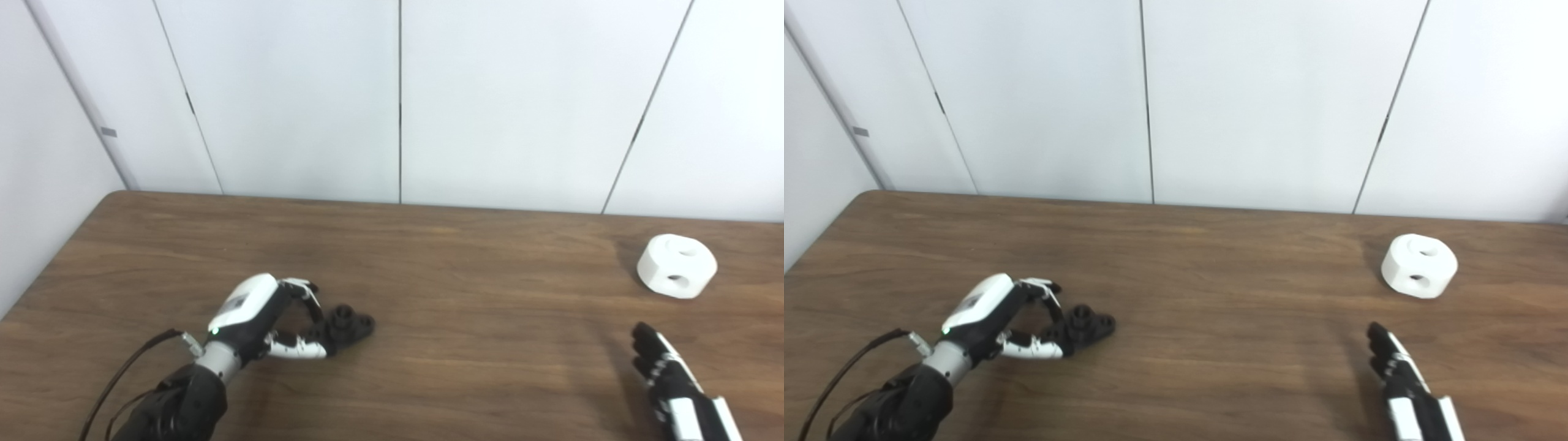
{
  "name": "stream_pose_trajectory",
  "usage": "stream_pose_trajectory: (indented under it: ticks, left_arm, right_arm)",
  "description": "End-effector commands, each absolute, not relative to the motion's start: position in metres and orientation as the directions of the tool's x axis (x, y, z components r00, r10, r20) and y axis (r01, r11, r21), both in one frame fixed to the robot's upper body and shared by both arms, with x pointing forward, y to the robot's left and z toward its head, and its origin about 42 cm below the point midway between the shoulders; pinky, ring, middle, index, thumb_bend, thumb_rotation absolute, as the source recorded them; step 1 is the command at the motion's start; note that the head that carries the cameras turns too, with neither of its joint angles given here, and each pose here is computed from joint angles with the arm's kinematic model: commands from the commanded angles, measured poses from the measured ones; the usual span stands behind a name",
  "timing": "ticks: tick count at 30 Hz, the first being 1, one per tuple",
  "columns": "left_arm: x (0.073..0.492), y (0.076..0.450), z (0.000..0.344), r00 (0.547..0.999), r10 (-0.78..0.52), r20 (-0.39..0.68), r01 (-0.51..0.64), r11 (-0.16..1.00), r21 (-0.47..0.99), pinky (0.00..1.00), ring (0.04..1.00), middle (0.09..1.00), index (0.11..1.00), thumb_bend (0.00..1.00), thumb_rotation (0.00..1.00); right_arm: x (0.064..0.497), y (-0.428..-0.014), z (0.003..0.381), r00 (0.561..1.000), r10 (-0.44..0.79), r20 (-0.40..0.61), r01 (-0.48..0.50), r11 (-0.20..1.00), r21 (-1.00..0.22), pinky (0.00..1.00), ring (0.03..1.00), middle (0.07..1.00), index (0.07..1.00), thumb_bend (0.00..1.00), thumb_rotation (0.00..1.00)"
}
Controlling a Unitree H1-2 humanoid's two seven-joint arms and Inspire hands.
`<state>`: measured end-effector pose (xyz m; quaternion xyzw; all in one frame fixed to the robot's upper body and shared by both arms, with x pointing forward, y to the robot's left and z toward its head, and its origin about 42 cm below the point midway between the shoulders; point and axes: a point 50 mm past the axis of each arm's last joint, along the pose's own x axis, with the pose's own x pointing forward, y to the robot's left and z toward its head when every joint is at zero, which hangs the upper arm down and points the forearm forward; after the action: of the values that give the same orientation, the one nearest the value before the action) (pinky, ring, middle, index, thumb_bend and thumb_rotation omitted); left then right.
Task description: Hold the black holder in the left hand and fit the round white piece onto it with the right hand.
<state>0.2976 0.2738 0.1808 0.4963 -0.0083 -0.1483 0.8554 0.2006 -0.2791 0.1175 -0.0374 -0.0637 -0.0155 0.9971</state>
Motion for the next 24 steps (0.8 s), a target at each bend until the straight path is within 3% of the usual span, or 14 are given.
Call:
stream_pose_trajectory:
  ticks: [1, 7, 17, 24]
  left_arm:
    - [0.29, 0.262, 0.181, 0.93, -0.334, -0.153, 0.298, 0.441, 0.846, 0.78, 0.887, 0.817, 0.487, 0.51, 0.06]
    - [0.274, 0.238, 0.172, 0.898, -0.412, -0.158, 0.336, 0.407, 0.849, 0.75, 0.883, 0.811, 0.486, 0.51, 0.06]
    - [0.255, 0.212, 0.159, 0.861, -0.481, -0.165, 0.368, 0.364, 0.856, 0.81, 0.893, 0.816, 0.487, 0.51, 0.06]
    - [0.238, 0.196, 0.152, 0.817, -0.529, -0.229, 0.425, 0.285, 0.859, 0.94, 0.896, 0.816, 0.488, 0.51, 0.06]
  right_arm:
    - [0.202, -0.265, 0.125, 0.985, -0.053, 0.166, 0.06, 0.998, -0.035, 0.95, 0.941, 0.924, 0.881, 0.56, 0.93]
    - [0.203, -0.257, 0.129, 0.984, -0.068, 0.165, 0.074, 0.997, -0.032, 0.93, 0.936, 0.916, 0.873, 0.55, 0.93]
    - [0.204, -0.253, 0.135, 0.984, -0.071, 0.163, 0.078, 0.996, -0.039, 0.95, 0.942, 0.913, 0.877, 0.57, 0.93]
    - [0.205, -0.253, 0.137, 0.984, -0.069, 0.165, 0.079, 0.995, -0.055, 0.95, 0.94, 0.915, 0.882, 0.56, 0.94]
